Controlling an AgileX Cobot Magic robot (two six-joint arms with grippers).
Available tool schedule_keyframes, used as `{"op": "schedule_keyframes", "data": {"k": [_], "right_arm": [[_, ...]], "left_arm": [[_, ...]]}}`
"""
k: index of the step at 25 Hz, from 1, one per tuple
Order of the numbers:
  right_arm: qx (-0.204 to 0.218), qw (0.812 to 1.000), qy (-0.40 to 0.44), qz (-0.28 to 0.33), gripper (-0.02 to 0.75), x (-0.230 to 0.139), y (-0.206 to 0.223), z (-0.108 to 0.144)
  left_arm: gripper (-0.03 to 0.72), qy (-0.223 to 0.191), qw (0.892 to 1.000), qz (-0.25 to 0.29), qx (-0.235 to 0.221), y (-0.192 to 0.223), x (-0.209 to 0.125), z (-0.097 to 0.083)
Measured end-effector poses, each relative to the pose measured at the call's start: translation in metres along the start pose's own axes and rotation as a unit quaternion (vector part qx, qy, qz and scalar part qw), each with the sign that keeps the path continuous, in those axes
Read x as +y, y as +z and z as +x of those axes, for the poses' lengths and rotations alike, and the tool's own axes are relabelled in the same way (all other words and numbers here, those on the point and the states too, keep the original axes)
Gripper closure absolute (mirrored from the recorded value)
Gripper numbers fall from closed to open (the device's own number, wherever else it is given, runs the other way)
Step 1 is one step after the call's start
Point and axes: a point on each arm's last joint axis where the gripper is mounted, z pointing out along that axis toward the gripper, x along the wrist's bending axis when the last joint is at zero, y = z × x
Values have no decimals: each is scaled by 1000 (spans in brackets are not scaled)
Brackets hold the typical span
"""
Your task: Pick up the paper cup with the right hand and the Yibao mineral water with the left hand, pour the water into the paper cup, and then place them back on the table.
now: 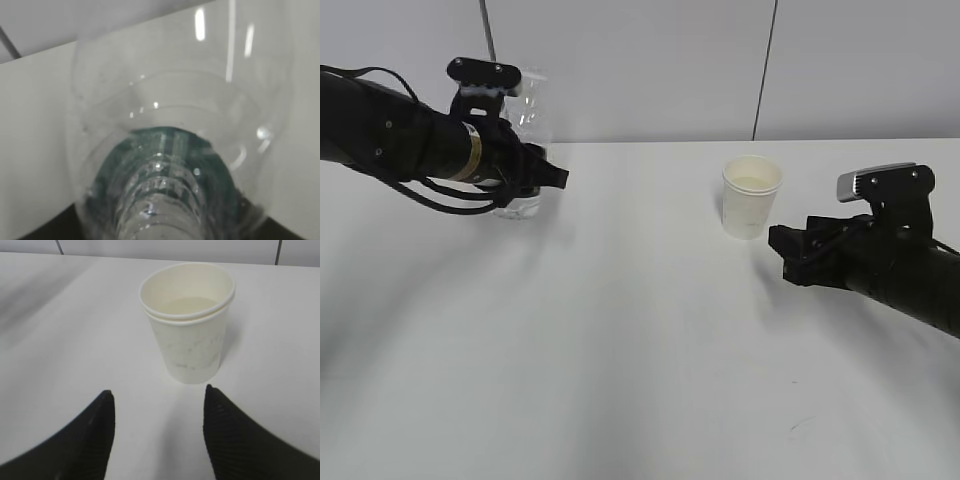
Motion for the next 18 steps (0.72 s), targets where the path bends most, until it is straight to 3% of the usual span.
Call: {"op": "schedule_keyframes", "data": {"k": [13,18], "right_arm": [[4,1000,0,-16,290,3,0,1],[4,1000,-1,-17,290,3,0,1]], "left_arm": [[377,95,989,9,-114,-2,-4,-20],[377,92,981,-23,-168,-4,0,-28]]}}
